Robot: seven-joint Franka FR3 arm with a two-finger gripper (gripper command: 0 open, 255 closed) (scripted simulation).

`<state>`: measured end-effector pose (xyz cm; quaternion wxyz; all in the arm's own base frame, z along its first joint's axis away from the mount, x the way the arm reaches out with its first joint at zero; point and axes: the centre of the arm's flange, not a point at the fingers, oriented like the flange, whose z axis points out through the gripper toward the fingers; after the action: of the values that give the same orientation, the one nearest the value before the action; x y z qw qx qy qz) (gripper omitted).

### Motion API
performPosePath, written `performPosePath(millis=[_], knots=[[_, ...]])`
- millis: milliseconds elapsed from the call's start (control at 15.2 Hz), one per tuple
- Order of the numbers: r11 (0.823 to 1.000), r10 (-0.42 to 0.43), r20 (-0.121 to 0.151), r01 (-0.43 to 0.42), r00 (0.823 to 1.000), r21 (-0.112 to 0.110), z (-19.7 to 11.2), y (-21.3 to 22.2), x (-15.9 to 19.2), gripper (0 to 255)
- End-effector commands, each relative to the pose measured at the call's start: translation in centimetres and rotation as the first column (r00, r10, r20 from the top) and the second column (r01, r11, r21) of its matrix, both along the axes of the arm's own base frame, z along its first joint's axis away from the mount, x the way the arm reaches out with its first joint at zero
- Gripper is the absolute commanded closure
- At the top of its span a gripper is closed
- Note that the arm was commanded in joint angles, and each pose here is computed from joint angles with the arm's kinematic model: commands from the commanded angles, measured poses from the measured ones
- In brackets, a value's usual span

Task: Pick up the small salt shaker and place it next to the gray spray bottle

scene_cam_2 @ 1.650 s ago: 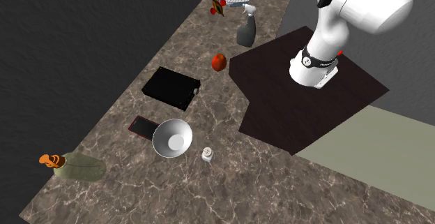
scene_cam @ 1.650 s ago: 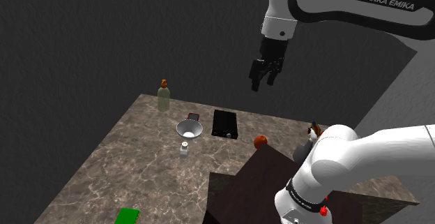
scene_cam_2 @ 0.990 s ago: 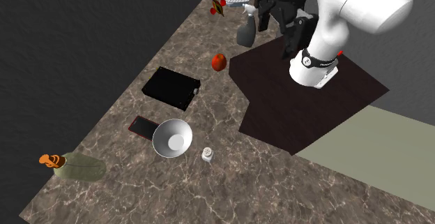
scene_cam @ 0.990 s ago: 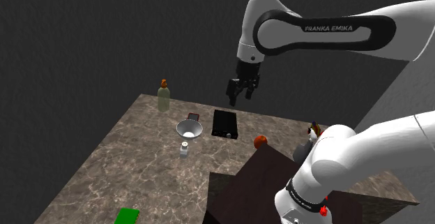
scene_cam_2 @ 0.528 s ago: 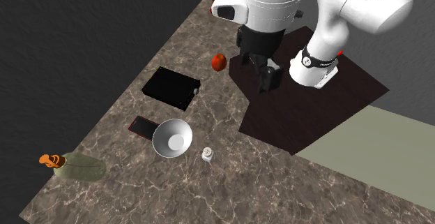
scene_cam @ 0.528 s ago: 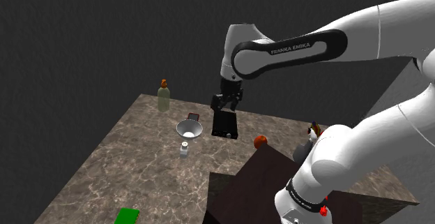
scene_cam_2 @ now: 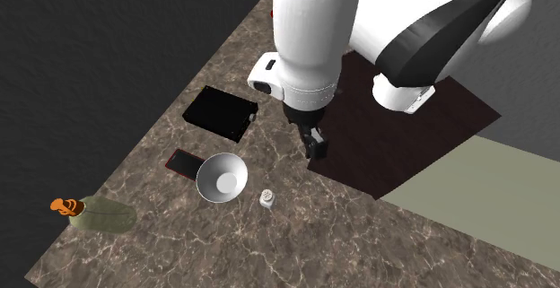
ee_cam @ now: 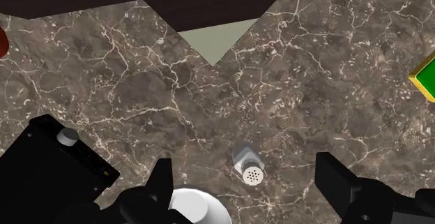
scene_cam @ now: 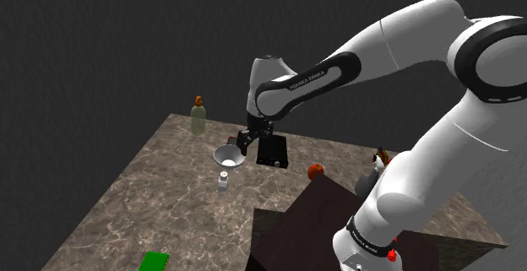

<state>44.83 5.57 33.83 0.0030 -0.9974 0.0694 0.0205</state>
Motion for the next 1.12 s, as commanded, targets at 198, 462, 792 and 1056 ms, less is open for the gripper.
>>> performPosePath(millis=[198, 462, 792, 1056], knots=[[1.0, 0.0, 0.012, 0.0, 1.0, 0.002, -5.6, 0.6, 3.5, 0], [1.0, 0.001, 0.02, -0.001, 1.0, 0.003, -9.9, 1.2, 6.3, 0], [1.0, 0.002, 0.03, -0.002, 1.0, 0.004, -15.3, 2.0, 9.9, 0], [1.0, 0.002, 0.033, -0.002, 0.999, 0.004, -18.0, 2.2, 10.9, 0]])
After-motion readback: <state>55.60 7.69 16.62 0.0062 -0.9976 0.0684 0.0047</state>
